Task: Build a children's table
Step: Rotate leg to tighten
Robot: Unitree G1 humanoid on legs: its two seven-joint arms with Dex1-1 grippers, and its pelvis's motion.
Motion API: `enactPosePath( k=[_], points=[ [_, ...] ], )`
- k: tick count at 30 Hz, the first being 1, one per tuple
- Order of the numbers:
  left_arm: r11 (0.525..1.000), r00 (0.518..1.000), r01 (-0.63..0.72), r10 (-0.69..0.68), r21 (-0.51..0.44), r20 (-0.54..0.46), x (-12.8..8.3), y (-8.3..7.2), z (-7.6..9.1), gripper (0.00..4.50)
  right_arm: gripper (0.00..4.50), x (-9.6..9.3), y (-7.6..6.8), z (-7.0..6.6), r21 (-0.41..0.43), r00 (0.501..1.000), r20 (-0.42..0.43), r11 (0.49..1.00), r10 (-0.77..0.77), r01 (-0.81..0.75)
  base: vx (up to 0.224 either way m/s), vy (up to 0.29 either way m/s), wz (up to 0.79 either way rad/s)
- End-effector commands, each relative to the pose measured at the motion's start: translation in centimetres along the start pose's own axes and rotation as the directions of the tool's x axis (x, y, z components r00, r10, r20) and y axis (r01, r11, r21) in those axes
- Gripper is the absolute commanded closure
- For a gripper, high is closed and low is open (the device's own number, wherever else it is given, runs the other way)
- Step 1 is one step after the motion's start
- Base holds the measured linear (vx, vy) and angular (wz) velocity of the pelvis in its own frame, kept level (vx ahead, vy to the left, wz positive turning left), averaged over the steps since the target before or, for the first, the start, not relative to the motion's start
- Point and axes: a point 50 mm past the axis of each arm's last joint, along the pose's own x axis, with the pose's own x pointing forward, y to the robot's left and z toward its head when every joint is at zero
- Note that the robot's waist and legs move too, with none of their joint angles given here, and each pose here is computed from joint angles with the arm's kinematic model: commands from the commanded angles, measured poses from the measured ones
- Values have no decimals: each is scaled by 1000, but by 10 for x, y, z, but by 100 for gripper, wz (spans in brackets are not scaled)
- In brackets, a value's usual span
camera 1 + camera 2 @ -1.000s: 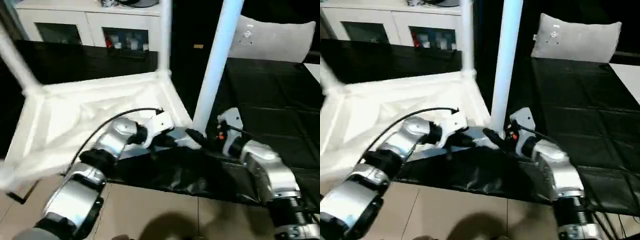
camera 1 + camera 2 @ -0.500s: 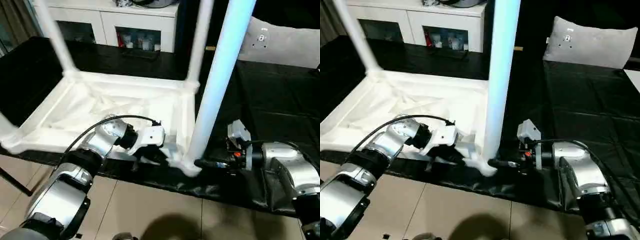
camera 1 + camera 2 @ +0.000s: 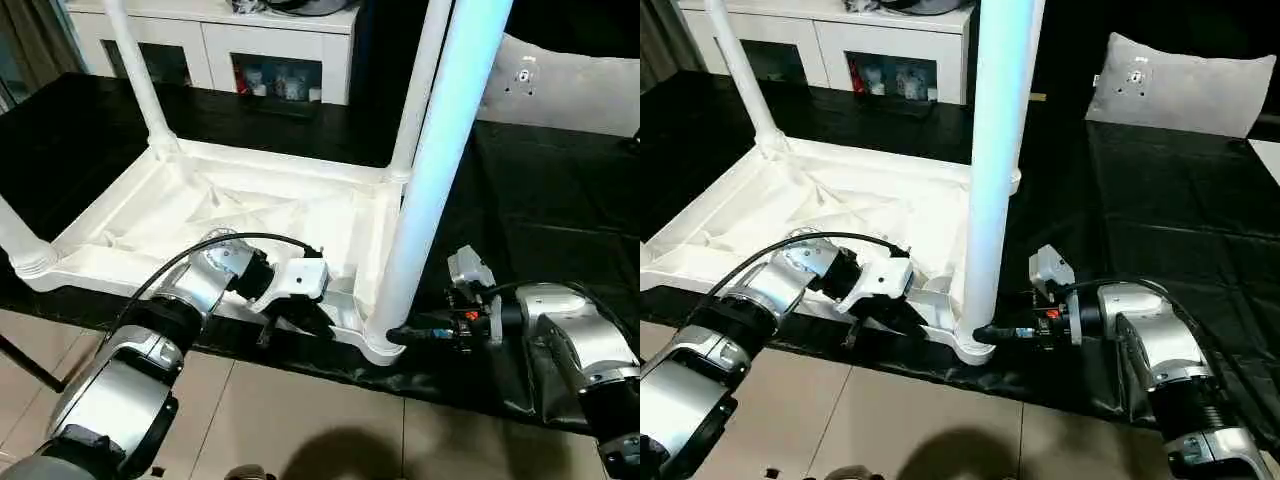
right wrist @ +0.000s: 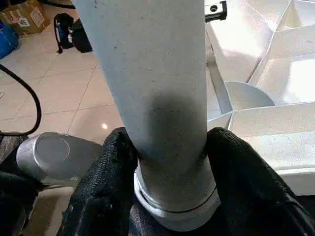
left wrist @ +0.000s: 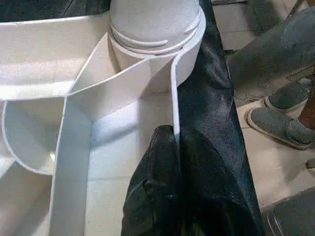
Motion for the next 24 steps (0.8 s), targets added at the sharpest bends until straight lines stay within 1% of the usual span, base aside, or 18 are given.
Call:
enactPosePath(
  k=[1,3,4,5,7,8,10,12,13,14,15,16,17,19,20,21,22,24],
  points=[
    [996,997,74,-74,53,-8,3,-1,8,450,252,2,1,6,0,999,51,1000,8,-8,0,0,0],
    [999,999,38,-39,22,25,4,1,9,450,255,4,5,8,41,992,122,999,-11,6,0,0,0],
    [1000,1000,4,-4,-1,27,5,3,9,450,255,7,8,8,62,990,140,998,-26,17,0,0,0],
    [1000,999,-16,16,-13,30,5,5,9,450,255,8,9,8,71,989,142,997,-34,24,0,0,0],
    [991,993,-108,112,-74,49,8,12,11,450,255,17,14,5,99,985,142,991,-99,85,0,0,0],
    [987,989,-132,137,-89,53,9,14,12,450,255,19,14,4,100,981,135,987,-139,126,0,0,0],
    [975,981,-176,184,-136,52,15,17,14,450,255,28,7,1,101,950,109,954,-291,281,0,0,0],
    [961,972,-219,229,-171,42,21,21,17,450,255,36,0,0,146,893,109,895,-437,421,0,0,0],
    [945,961,-262,275,-197,43,29,25,22,450,256,42,-5,2,182,845,113,847,-523,500,0,0,0],
    [933,952,-285,302,-218,46,33,27,25,450,258,44,-8,3,202,815,108,816,-569,542,0,0,0],
    [926,947,-299,317,-230,48,36,29,27,450,258,46,-9,3,213,798,103,797,-593,565,0,0,0],
    [902,929,-338,365,-268,57,44,33,33,450,259,51,-14,5,240,738,85,733,-669,637,0,0,0],
    [890,919,-361,391,-279,57,46,36,36,450,259,52,-17,7,251,708,77,701,-702,668,0,0,0],
    [873,904,-392,424,-289,55,50,39,39,450,259,55,-20,8,266,670,70,661,-739,701,0,0,0],
    [859,891,-419,452,-296,51,52,41,42,450,259,57,-22,10,280,641,65,630,-765,724,0,0,0],
    [829,863,-471,504,-303,37,56,46,48,450,259,63,-26,16,310,566,61,554,-822,773,0,0,0],
    [823,856,-481,515,-302,38,56,47,50,450,259,65,-27,19,300,562,73,555,-824,776,0,0,0],
    [817,849,-495,527,-295,34,55,48,51,450,191,66,-26,22,271,559,98,563,-823,781,0,0,0]
  ],
)
